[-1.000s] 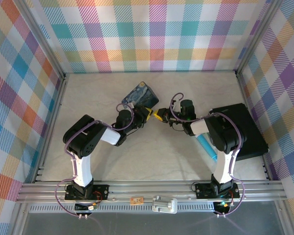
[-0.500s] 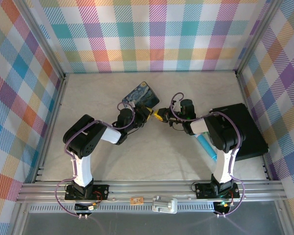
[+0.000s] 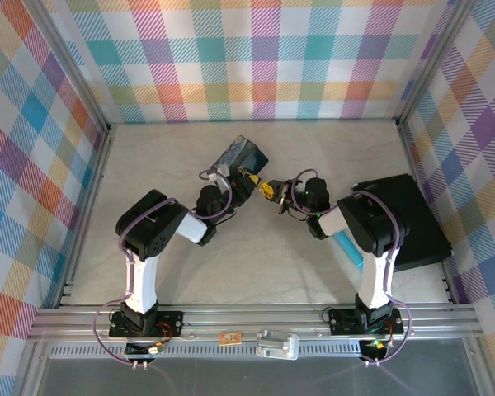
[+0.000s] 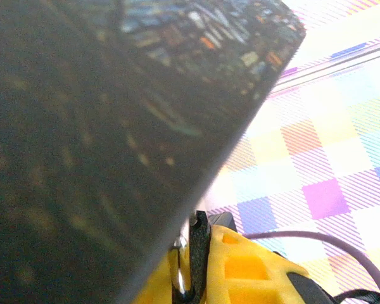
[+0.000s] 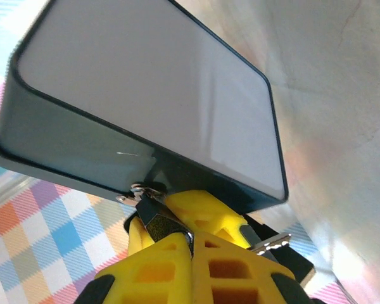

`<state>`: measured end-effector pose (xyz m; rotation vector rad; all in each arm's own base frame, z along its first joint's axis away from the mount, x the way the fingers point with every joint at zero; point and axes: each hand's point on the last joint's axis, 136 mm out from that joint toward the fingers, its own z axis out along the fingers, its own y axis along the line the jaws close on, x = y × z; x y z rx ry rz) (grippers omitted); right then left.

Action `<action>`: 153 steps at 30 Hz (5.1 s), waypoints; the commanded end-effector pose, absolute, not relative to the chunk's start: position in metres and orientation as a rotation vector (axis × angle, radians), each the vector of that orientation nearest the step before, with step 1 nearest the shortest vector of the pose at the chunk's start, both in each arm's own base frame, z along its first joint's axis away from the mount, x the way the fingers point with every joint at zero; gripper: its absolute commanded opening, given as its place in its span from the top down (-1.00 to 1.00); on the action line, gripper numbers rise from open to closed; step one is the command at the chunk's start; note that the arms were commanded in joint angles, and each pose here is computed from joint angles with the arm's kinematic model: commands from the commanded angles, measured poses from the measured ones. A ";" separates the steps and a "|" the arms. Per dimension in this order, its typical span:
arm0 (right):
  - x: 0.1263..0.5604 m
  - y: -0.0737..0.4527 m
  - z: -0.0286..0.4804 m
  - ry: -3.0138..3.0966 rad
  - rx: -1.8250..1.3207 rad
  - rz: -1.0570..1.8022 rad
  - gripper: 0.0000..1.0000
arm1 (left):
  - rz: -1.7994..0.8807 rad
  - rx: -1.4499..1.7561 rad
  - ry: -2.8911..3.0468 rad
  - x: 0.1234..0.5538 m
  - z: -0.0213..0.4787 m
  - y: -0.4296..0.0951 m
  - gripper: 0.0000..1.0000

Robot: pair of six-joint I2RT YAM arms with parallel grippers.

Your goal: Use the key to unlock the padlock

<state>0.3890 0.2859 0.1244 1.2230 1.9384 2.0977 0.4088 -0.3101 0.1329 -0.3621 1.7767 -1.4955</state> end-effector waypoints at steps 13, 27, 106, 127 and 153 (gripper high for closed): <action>0.378 0.280 0.147 2.110 0.749 1.849 0.57 | -1.609 -0.086 2.037 0.341 0.098 -0.356 1.00; 0.348 0.221 0.139 2.385 0.171 0.998 0.00 | -1.270 -0.017 2.384 0.336 0.057 -0.334 1.00; 0.326 0.312 0.038 2.515 -0.785 0.065 0.86 | -1.171 -0.478 2.170 0.339 0.114 -0.199 -0.33; 0.310 0.349 0.072 2.561 -0.865 0.916 1.00 | -1.210 -0.342 2.170 0.335 0.113 -0.220 -0.13; 0.294 0.346 0.067 2.533 -0.835 1.358 1.00 | -1.319 -0.500 2.074 0.362 0.102 -0.266 -0.05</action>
